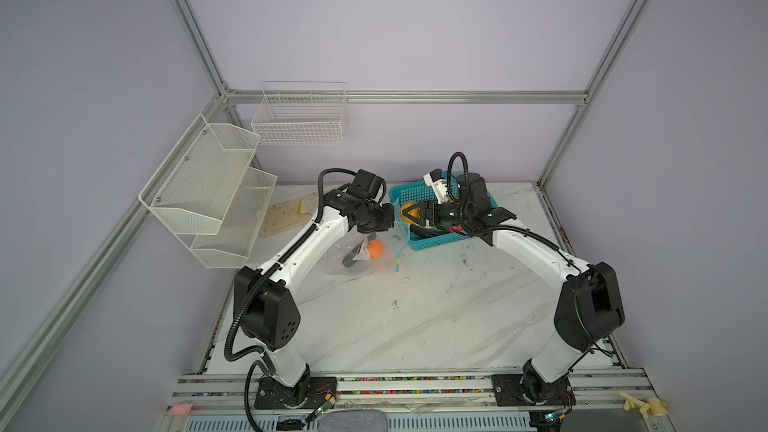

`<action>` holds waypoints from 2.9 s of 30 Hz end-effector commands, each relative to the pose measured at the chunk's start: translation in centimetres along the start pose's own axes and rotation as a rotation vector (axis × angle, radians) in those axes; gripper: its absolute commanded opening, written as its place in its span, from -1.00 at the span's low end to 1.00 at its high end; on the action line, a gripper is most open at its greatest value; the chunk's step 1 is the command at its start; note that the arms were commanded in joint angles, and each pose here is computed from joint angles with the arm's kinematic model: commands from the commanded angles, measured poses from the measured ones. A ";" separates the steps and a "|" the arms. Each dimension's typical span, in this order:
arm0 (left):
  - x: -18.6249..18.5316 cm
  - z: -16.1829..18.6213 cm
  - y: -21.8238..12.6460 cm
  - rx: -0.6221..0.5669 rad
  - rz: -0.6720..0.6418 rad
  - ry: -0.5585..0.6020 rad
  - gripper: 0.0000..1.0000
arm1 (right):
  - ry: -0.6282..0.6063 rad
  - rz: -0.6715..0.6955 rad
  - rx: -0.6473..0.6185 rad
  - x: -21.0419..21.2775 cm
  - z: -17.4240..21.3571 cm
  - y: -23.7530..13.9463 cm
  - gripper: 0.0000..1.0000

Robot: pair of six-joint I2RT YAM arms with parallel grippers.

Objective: Place the food in the zip-top bag and seal the zipper
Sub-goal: 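Lift the mango and carry it to the bag opening by the left gripper, then lower the mango into the bag and open the right gripper, then move the right gripper back into the basket over the pink dragon fruit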

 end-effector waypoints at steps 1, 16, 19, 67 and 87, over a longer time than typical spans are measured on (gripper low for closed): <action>-0.9 -1.3 -1.0 -0.050 0.042 -0.006 -1.00 | -0.008 -0.089 -0.025 1.8 -0.5 0.3 0.36; -1.0 -1.3 -1.3 -0.054 0.045 -0.005 -1.00 | 0.016 -0.071 0.041 0.0 1.8 2.8 0.34; -1.0 -1.3 -1.3 -0.056 0.047 -0.004 -1.00 | 0.017 -0.061 0.053 -0.3 2.2 3.0 0.33; -1.1 -1.4 -2.0 -0.073 0.048 -0.001 -1.00 | -0.053 0.085 0.112 -1.4 3.3 4.0 0.74; -0.8 -1.1 -1.7 -0.064 0.041 -0.003 -1.00 | -0.139 0.240 -0.035 -0.2 -3.6 -1.8 0.70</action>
Point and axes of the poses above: each gripper's point midway between its finger pads, its own y axis out along the fingers, its own x axis along the line the jaws close on, z = x × y, the point moved 3 cm from there along -y, back along the fingers, and after that the axes turned 1 degree about -y, right-handed, at the moved point
